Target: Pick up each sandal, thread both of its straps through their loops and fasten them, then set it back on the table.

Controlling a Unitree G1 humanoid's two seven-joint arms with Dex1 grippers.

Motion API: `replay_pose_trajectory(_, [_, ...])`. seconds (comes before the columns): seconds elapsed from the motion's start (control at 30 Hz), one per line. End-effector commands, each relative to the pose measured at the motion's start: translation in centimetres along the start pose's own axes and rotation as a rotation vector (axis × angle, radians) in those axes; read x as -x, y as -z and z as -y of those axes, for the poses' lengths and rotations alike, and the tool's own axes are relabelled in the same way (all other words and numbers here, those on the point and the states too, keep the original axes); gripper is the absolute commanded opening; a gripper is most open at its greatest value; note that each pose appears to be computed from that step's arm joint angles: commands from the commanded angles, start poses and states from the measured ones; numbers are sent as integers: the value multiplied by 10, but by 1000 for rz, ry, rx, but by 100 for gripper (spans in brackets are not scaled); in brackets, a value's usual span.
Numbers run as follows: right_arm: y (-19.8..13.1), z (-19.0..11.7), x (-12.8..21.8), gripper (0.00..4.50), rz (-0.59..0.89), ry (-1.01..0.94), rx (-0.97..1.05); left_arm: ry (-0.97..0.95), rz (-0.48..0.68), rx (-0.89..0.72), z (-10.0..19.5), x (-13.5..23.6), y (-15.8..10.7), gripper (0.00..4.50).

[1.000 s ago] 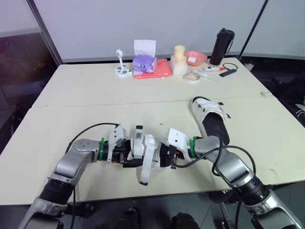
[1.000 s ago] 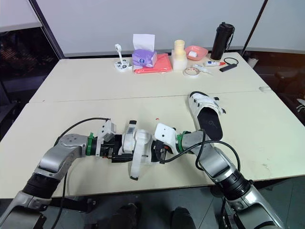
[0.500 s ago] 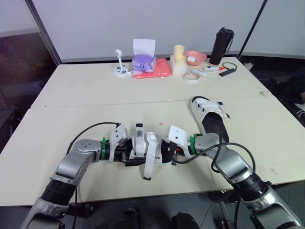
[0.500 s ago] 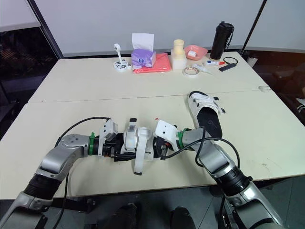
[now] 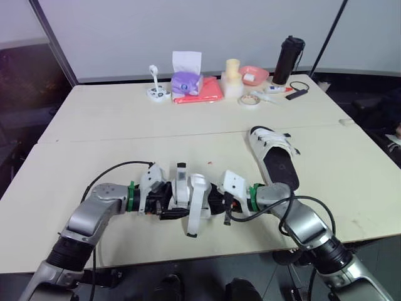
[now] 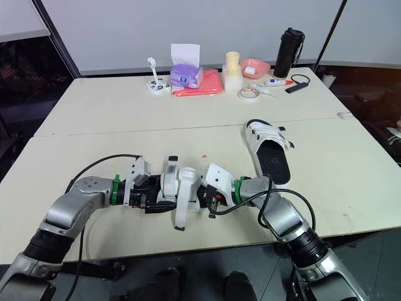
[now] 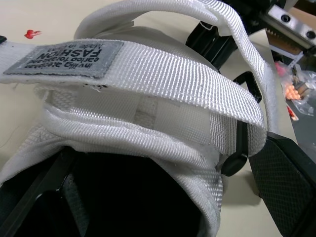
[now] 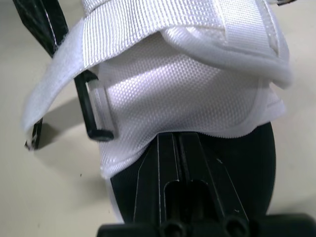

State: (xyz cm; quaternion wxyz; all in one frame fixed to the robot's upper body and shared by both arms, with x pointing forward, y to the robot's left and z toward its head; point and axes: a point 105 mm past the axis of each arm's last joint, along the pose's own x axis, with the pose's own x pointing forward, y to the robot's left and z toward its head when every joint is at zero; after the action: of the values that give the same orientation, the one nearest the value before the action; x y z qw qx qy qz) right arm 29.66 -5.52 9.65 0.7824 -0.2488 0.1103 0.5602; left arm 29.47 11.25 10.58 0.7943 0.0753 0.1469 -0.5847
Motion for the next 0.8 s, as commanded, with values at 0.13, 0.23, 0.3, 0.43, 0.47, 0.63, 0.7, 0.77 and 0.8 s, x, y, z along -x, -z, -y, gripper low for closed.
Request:
replay_pose_trajectory(0.13, [25,-15,-18,0,30,-13,-67,-12,45,-42,0,2,-17,443])
replay_pose_trajectory(0.23, [43,-24,-22,0,-29,-38,-54,-9,35,-41,0,7,-17,443])
replay_pose_trajectory(0.3, [51,-27,-22,0,-67,-50,-32,-9,26,-40,0,13,-18,443])
replay_pose_trajectory(0.43, [55,-25,-20,0,-89,-52,-7,-10,-13,-59,-1,39,-23,443])
replay_pose_trajectory(0.47, [55,-24,-20,0,-89,-51,-5,-9,-22,-62,-1,45,-24,443])
replay_pose_trajectory(0.63, [54,-22,-18,0,-99,-57,11,86,-14,-28,14,66,-39,443])
replay_pose_trajectory(0.7, [54,-21,-18,0,-105,-63,14,174,15,16,30,65,-47,443])
replay_pose_trajectory(0.77, [55,-20,-17,0,-113,-67,18,242,23,50,41,63,-50,443])
replay_pose_trajectory(0.8, [55,-19,-17,0,-115,-67,20,255,17,60,43,61,-48,443])
